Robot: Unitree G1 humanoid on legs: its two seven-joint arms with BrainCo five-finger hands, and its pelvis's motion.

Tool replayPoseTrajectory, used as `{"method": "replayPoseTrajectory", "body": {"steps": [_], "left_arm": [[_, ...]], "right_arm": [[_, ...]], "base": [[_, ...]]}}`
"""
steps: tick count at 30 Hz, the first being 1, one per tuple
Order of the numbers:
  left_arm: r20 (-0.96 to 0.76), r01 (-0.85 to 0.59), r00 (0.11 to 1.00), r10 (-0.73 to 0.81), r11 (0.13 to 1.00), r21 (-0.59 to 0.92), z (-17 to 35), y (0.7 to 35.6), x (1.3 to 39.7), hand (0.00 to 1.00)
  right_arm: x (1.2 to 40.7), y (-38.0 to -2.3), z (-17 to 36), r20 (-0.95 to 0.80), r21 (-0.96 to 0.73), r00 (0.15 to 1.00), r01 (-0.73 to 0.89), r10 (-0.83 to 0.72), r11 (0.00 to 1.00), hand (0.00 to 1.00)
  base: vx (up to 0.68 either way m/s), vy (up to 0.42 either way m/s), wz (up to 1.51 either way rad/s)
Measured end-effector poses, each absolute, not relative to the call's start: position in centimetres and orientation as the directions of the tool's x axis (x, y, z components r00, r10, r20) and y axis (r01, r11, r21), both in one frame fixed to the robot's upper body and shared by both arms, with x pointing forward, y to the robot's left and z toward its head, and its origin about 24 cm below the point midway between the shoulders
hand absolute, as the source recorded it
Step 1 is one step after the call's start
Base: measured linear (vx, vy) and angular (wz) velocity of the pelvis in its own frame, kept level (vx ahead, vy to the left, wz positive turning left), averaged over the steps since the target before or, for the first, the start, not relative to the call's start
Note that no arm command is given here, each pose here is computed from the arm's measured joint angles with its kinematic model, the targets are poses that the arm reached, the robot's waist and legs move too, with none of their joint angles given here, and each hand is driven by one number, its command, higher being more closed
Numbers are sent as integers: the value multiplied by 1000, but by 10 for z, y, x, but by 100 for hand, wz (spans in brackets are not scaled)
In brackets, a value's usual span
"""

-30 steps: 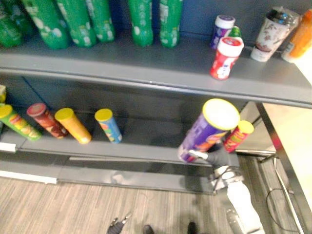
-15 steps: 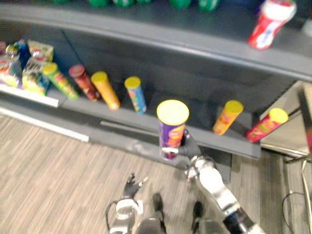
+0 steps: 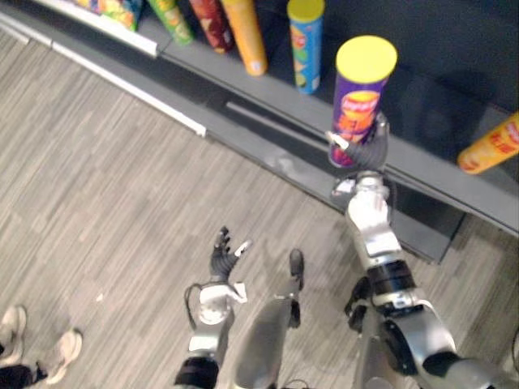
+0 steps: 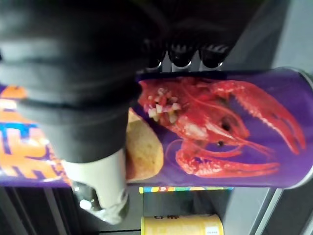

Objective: Put the gum and the chips on the shelf.

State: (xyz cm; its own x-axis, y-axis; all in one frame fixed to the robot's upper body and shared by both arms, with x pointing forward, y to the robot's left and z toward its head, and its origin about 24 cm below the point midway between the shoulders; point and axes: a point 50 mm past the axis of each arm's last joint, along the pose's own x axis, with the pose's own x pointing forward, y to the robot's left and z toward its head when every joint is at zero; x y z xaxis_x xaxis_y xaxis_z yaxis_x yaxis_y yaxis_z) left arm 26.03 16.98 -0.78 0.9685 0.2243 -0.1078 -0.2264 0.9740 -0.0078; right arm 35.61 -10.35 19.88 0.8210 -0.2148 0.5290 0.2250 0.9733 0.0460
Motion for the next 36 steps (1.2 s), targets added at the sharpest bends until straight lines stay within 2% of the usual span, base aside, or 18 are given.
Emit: {"method": "replayPoseTrajectory", "body": {"steps": [1,5,18,30,36], "left_arm": [[-101,-249,964,245,968,-39,-7,169,260,0],[-127,-282,954,271,956,-78,-11,170,256,0],[-213,-311,934,287,946,-87,-27,164,253,0],[-231,-328,925,301,941,-88,-30,165,258,0],[-232,-330,925,302,939,-92,-30,164,258,0]], "right_arm": [[354,-102,214,569,77,789,231,-232,970,100],[354,-103,225,586,113,764,255,-272,960,100],[356,-134,263,586,322,662,339,-467,884,100],[354,-150,291,621,371,583,369,-523,852,100],[360,-151,286,598,361,597,395,-535,845,100]], "base": [[51,-62,20],[31,-100,17],[85,-110,1],[33,-98,7],[18,-75,4]]}}
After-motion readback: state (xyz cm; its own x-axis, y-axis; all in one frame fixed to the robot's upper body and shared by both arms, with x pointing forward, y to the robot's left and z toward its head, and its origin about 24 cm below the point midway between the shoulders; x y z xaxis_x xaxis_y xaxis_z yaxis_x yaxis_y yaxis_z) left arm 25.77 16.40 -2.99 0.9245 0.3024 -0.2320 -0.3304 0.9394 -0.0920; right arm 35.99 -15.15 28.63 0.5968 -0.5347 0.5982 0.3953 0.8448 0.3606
